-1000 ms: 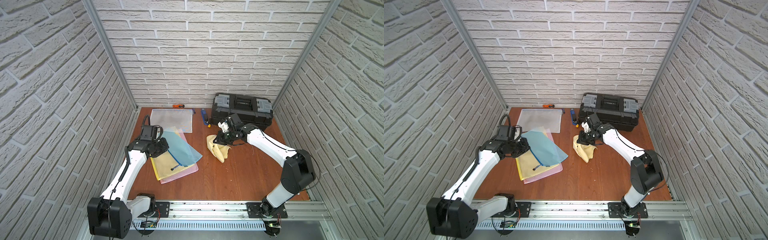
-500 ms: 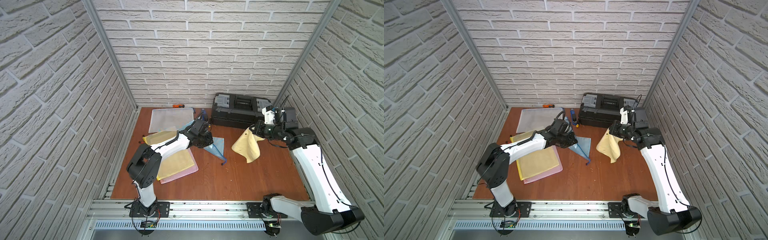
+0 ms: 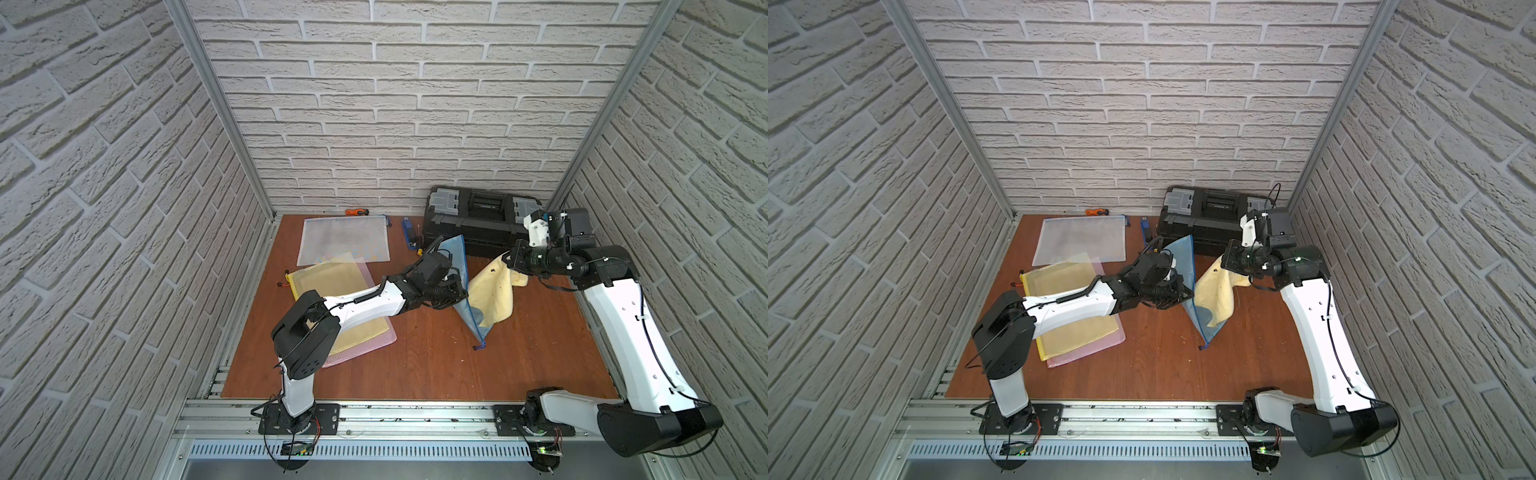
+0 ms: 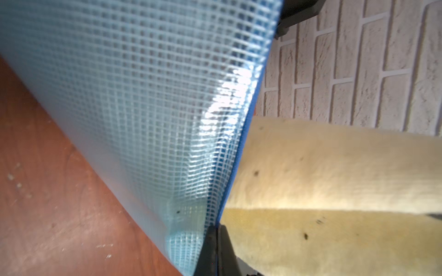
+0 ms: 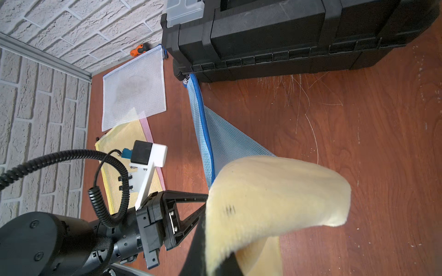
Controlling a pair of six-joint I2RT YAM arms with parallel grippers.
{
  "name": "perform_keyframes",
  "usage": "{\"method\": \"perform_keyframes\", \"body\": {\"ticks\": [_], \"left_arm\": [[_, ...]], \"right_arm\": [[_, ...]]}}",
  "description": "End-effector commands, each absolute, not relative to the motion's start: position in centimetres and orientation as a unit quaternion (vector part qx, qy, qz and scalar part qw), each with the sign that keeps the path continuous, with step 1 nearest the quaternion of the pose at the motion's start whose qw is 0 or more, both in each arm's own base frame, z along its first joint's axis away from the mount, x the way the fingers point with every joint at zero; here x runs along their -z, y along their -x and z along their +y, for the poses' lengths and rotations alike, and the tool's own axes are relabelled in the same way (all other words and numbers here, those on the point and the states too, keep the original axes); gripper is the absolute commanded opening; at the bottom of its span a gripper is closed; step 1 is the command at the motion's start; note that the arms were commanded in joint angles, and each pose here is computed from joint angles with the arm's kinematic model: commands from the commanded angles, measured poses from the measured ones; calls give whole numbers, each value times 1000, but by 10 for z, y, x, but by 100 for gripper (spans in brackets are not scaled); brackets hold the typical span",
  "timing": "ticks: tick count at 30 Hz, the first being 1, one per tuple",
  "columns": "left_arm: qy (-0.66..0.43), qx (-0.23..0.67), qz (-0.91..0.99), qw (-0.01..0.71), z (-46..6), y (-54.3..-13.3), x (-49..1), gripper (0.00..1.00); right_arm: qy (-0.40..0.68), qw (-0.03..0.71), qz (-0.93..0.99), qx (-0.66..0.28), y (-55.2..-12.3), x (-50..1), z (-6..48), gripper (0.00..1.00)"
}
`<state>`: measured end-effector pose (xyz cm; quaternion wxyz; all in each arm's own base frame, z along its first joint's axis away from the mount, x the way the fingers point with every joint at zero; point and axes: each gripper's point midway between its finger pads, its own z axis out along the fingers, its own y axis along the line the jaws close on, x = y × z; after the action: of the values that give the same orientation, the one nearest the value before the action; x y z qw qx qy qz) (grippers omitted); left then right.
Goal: Wipe the document bag
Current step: Place the document bag at the center of the board, then adjust the cleaning item in the document bag.
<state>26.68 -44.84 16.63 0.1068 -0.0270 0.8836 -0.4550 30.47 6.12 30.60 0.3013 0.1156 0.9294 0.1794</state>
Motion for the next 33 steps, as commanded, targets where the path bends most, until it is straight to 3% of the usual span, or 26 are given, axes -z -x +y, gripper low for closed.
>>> {"method": "perform_keyframes", "body": {"ticks": [1, 4, 6, 9, 10, 11, 13, 17, 19, 21, 25, 26, 30, 33], "left_arm": [[43, 471, 875, 103, -429, -254, -201, 0], [54, 468, 878, 84, -410, -236, -202, 0], [63, 467, 879, 72, -400, -226, -198, 23], [70, 470, 877, 63, -392, -214, -193, 69], [70, 466, 880, 61, -390, -212, -192, 79], [66, 465, 881, 62, -389, -211, -192, 97], [44, 463, 882, 77, -388, -212, -199, 98], [-4, 392, 907, 155, -354, -240, -224, 98], [-14, 367, 912, 182, -333, -263, -236, 89], [6, 357, 914, 191, -307, -292, -237, 66], [71, 374, 902, 202, -262, -352, -218, 5], [77, 375, 901, 206, -255, -366, -211, 0], [95, 380, 903, 176, -254, -393, -175, 0], [99, 406, 893, 164, -272, -401, -164, 0]], "right_arm": [[-95, 313, 925, -195, -306, -318, 66, 2], [-85, 308, 926, -201, -307, -317, 70, 3], [-80, 303, 926, -210, -309, -313, 74, 2], [-75, 287, 925, -236, -312, -302, 84, 2], [-72, 282, 924, -248, -313, -298, 89, 2], [-70, 274, 924, -258, -314, -294, 94, 2], [-59, 265, 923, -272, -313, -289, 104, 2], [-17, 257, 919, -299, -308, -286, 140, 2], [-3, 250, 912, -326, -308, -281, 162, 2], [-5, 246, 908, -340, -314, -270, 175, 2], [-7, 255, 891, -375, -336, -256, 195, 2], [-8, 259, 888, -379, -342, -250, 197, 2], [-14, 248, 895, -370, -352, -207, 199, 2], [-31, 185, 940, -286, -339, -145, 178, 2]]}}
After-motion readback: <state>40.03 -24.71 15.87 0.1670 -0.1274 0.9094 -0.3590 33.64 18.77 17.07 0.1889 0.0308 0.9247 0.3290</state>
